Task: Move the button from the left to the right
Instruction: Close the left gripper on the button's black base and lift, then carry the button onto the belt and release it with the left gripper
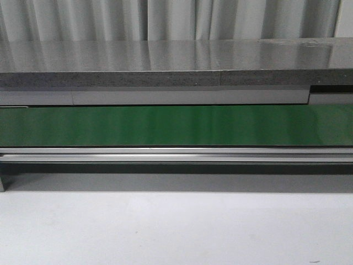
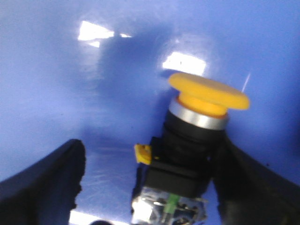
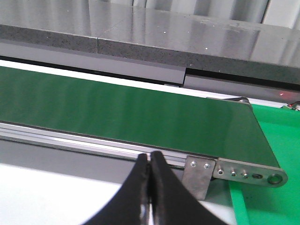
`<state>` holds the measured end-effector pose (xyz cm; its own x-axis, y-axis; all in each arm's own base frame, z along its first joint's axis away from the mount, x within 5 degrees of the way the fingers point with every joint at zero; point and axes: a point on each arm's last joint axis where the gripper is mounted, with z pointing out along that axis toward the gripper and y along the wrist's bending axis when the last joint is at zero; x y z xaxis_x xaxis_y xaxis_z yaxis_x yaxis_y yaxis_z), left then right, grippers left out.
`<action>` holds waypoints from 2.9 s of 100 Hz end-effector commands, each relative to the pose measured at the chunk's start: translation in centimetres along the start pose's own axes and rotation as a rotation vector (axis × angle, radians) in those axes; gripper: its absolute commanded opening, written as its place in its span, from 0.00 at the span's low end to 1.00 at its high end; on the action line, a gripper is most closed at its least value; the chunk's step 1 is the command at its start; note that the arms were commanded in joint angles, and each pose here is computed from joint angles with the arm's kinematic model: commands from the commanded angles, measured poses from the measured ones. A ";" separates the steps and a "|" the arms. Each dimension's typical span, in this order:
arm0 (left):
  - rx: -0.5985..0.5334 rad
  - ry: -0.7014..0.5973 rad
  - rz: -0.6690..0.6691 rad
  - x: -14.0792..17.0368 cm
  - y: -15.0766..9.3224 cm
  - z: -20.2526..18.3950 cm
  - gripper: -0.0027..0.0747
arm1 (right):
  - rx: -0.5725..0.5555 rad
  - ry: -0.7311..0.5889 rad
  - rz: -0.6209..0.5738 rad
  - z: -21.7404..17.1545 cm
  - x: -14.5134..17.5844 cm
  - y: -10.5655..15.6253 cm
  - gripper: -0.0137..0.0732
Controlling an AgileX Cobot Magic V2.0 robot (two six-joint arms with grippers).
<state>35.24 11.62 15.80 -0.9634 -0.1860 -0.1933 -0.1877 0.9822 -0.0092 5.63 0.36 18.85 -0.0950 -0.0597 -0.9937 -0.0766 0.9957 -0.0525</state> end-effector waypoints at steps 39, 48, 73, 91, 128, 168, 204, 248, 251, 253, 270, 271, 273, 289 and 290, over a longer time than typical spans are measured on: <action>0.008 -0.077 -0.008 -1.8 0.0 -4.6 0.04 | 0.000 -0.089 -0.009 -0.1 -0.7 0.0 0.08; 0.019 -0.127 -0.017 -2.2 -0.2 -6.7 0.04 | 0.000 -0.089 -0.009 -0.1 -0.7 0.0 0.08; 0.142 -0.253 -0.006 -2.0 -2.1 -11.2 0.04 | 0.000 -0.089 -0.009 -0.1 -0.7 0.0 0.08; 0.190 -0.250 0.054 -1.9 -4.6 -11.7 0.04 | 0.000 -0.089 -0.009 -0.1 -0.7 0.0 0.08; 0.227 -0.264 0.177 -1.8 -9.4 -11.7 0.04 | 0.000 -0.089 -0.009 -0.1 -0.7 0.0 0.08; 0.223 -0.248 0.185 -1.7 -9.5 -11.6 0.43 | 0.000 -0.089 -0.009 -0.1 -0.7 0.0 0.08; 0.226 -0.233 0.187 -1.5 -9.5 -11.5 0.60 | 0.000 -0.089 -0.009 -0.1 -0.7 0.0 0.08; 0.238 -0.427 0.187 -0.3 -9.5 -17.4 0.60 | 0.000 -0.089 -0.009 -0.1 -0.7 0.0 0.08; 0.238 -0.448 0.194 -0.1 -9.6 -18.1 0.60 | 0.000 -0.089 -0.009 -0.1 -0.7 0.0 0.08; 0.235 -0.466 0.203 0.1 -9.5 -18.6 0.60 | 0.000 -0.089 -0.009 -0.1 -0.7 0.0 0.08; 0.228 -0.617 0.244 3.2 -10.0 -22.5 0.60 | 0.000 -0.089 -0.009 -0.1 -0.7 0.0 0.08; 0.227 -0.629 0.244 3.3 -10.0 -22.6 0.60 | 0.000 -0.089 -0.009 -0.1 -0.7 0.0 0.08; 0.228 -0.645 0.247 3.9 -10.1 -23.0 0.60 | 0.000 -0.089 -0.009 -0.1 -0.7 0.0 0.08; 0.218 -0.812 0.275 8.5 -10.2 -24.6 0.60 | 0.000 -0.089 -0.009 -0.1 -0.7 0.0 0.08; 0.216 -0.816 0.276 8.7 -10.2 -24.4 0.60 | 0.000 -0.089 -0.009 -0.1 -0.7 0.0 0.08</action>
<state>26.23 -0.18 36.13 -0.6624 0.0586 -0.7468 0.1478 0.9876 -0.0536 5.63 0.36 18.85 -0.0950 -0.0597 -0.9937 -0.0766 0.9957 -0.0525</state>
